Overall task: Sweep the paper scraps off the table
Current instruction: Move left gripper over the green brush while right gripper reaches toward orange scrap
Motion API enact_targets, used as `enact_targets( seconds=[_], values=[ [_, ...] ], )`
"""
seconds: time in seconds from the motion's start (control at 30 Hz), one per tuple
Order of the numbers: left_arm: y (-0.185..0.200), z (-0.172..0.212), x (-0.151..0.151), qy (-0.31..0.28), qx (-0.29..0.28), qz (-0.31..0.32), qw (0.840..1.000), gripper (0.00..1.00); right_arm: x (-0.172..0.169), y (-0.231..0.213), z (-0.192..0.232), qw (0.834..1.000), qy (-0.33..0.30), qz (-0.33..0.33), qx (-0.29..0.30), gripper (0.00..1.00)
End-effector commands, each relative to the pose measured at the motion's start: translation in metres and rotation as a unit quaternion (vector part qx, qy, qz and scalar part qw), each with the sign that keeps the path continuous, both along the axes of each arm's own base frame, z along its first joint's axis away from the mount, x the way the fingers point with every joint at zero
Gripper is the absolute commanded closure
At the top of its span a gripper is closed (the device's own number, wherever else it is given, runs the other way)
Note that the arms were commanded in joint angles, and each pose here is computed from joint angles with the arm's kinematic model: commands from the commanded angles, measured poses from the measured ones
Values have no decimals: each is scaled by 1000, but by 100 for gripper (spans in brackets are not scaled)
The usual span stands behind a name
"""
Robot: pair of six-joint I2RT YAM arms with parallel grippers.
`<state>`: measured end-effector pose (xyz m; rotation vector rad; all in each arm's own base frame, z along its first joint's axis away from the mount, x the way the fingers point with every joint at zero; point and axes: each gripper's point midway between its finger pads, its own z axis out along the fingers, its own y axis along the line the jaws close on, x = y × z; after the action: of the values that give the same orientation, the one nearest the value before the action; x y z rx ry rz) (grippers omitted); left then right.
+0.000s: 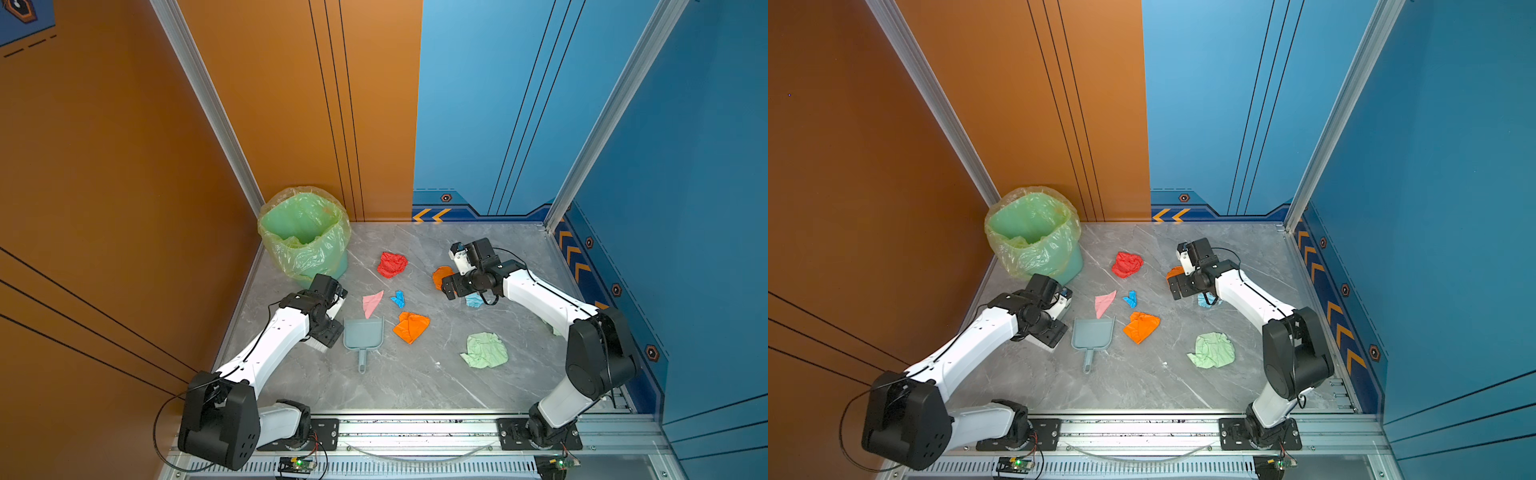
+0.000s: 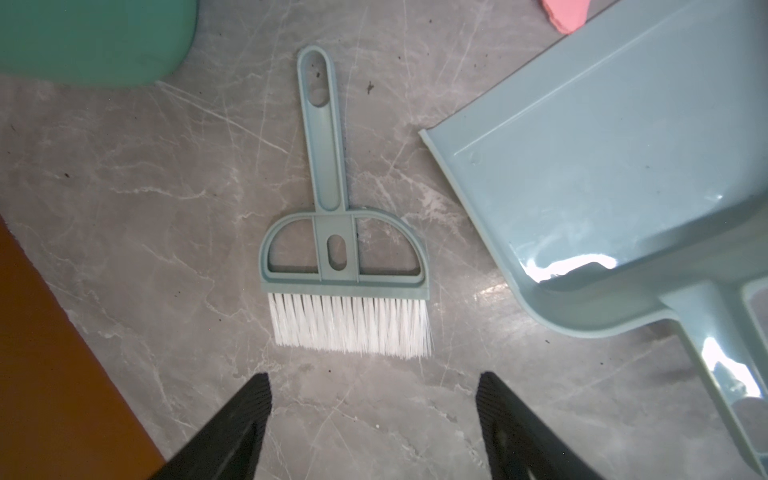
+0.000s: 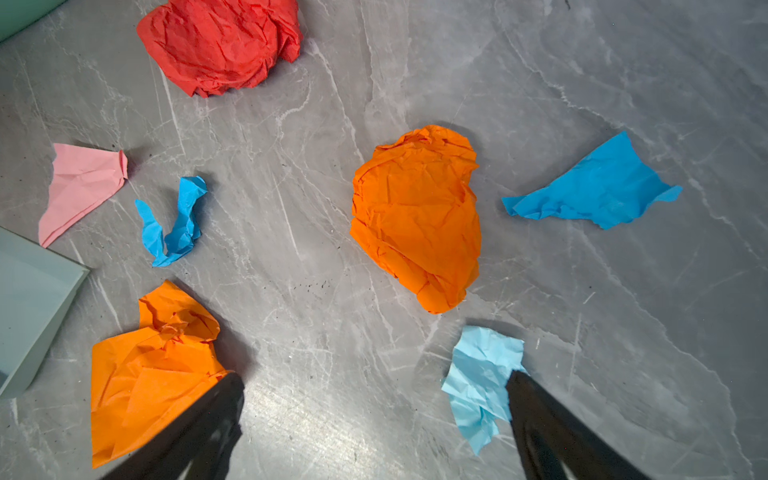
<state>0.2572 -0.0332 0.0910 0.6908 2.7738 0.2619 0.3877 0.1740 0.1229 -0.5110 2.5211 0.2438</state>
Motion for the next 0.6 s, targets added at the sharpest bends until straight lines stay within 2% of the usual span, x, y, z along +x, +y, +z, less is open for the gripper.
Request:
enact_targets(
  seconds=[0.0, 0.2, 0.57],
  values=[
    [-2, 4, 4, 8, -17, 0, 1000, 20, -1, 1, 1, 1000, 8, 2, -6, 0],
    [2, -2, 9, 24, -17, 5, 1000, 21, -2, 1, -2, 1000, 13, 2, -8, 0],
    [10, -10, 20, 40, -16, 17, 999, 30, -2, 2, -10, 1000, 24, 4, -13, 0]
  ],
)
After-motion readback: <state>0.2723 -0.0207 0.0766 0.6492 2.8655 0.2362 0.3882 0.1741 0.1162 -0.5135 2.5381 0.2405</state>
